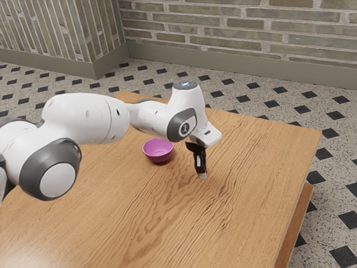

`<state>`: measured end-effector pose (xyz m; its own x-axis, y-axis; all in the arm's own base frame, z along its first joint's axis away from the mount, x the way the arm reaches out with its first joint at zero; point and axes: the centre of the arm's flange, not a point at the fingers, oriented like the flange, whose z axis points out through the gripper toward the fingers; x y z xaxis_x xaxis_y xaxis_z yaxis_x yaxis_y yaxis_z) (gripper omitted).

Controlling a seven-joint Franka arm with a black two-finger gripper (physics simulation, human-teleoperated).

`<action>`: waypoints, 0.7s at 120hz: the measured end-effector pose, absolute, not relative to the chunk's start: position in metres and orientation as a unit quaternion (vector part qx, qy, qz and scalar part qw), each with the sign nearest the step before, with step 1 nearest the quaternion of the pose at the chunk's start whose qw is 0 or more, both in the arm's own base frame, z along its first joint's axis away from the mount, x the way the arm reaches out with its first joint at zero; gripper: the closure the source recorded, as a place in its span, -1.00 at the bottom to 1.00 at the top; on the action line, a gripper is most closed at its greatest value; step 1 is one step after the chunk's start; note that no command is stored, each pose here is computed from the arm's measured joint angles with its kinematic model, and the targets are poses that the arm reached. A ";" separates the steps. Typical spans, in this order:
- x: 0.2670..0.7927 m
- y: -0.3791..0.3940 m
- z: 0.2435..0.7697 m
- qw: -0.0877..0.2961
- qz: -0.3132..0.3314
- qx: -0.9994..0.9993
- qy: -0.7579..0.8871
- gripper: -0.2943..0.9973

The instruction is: Take strawberry from the bowl

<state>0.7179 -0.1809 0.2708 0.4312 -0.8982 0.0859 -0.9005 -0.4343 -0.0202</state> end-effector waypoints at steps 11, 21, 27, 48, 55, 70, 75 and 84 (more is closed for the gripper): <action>0.718 -0.181 0.268 0.014 0.042 0.850 -0.525 0.44; 0.718 -0.181 0.266 0.017 0.042 0.853 -0.519 0.21; 0.718 -0.181 0.265 0.018 0.042 0.855 -0.517 0.07; 0.718 -0.182 0.277 0.021 0.050 0.859 -0.508 -0.27; 0.718 -0.178 0.319 0.018 0.062 0.864 -0.499 -0.34; 0.698 -0.099 0.438 -0.002 0.065 0.903 -0.425 -0.43; 0.683 -0.061 0.471 -0.004 0.059 0.920 -0.387 -0.45; 0.653 -0.008 0.526 -0.004 0.060 0.943 -0.327 -0.48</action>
